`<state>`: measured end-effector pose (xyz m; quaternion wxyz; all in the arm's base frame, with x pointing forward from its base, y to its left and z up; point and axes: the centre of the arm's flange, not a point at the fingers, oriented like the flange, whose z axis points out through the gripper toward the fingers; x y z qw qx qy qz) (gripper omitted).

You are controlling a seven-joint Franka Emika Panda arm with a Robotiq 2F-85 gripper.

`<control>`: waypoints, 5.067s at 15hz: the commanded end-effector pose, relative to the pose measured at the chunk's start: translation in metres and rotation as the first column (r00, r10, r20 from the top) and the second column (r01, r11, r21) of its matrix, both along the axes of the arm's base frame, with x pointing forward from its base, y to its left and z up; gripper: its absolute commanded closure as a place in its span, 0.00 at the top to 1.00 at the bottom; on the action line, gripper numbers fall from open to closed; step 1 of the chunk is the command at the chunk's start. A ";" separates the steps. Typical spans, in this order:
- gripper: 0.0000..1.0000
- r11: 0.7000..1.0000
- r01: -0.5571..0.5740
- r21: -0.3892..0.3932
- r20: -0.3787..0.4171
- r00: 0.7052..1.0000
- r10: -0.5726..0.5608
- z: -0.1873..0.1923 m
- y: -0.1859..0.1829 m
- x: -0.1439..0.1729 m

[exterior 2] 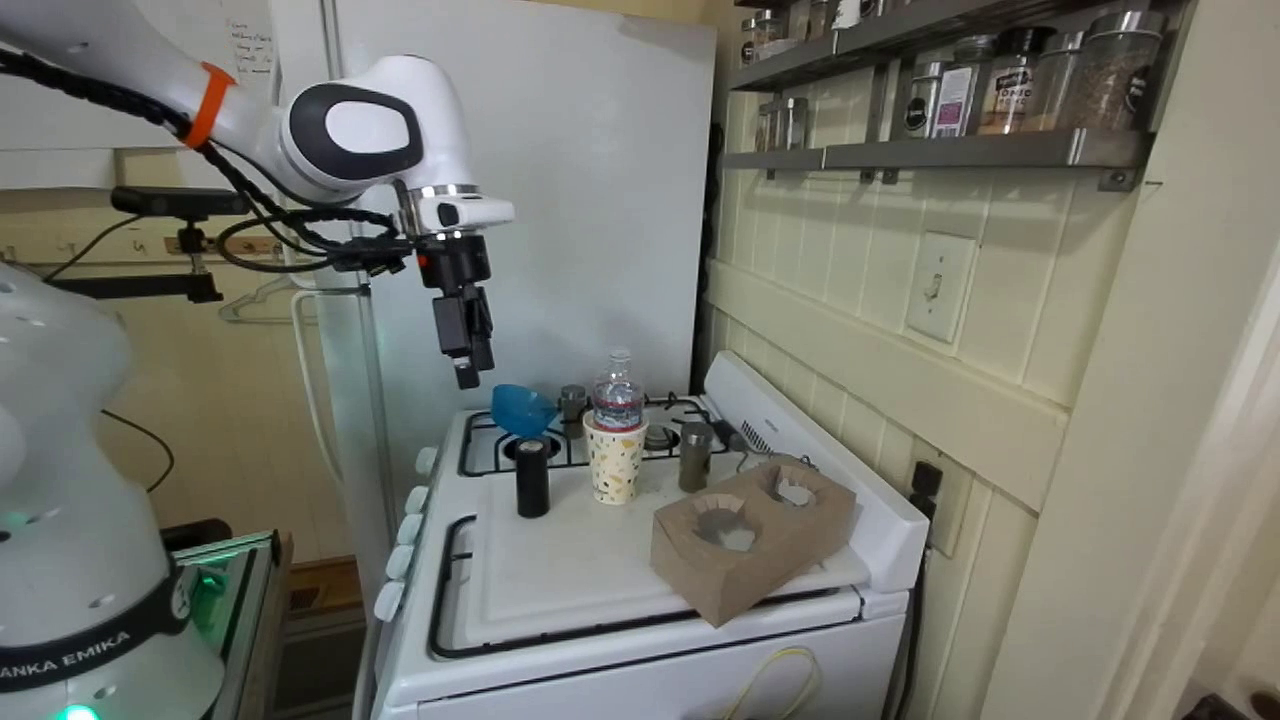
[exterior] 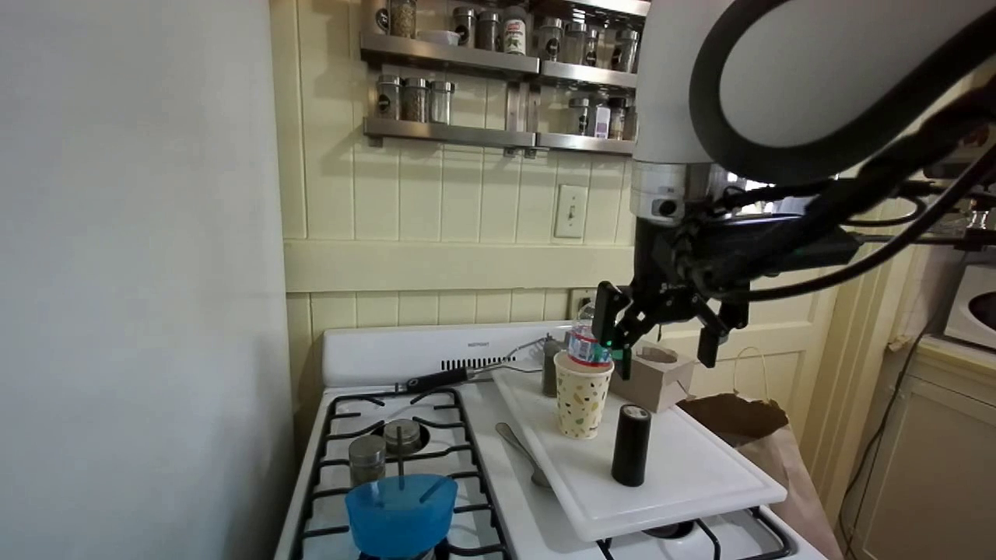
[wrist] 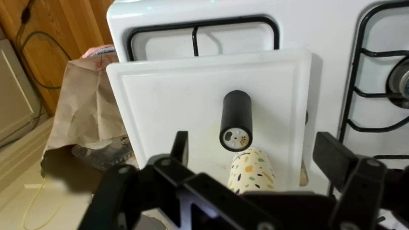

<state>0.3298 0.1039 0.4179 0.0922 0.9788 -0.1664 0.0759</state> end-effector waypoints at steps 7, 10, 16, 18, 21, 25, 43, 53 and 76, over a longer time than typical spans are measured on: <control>1.00 0.988 0.152 -0.023 0.015 0.988 -0.152 -0.018 0.015 -0.009; 1.00 0.998 -0.013 -0.061 -0.012 1.000 0.012 -0.037 0.015 -0.005; 1.00 0.958 -0.263 -0.109 0.178 0.943 0.280 -0.050 0.006 -0.003; 1.00 0.949 -0.304 -0.084 0.262 0.912 0.315 -0.048 0.008 0.007; 1.00 0.956 -0.281 -0.080 0.249 0.923 0.292 -0.016 0.029 0.038; 1.00 0.956 -0.289 -0.053 0.127 0.948 0.293 -0.030 0.013 0.033; 1.00 0.932 -0.330 0.150 0.007 0.943 0.332 -0.115 -0.045 0.048; 0.42 0.924 -0.345 0.164 -0.043 0.933 0.356 -0.125 -0.048 0.048; 0.18 0.965 -0.263 0.006 -0.032 0.964 0.263 -0.034 -0.156 0.042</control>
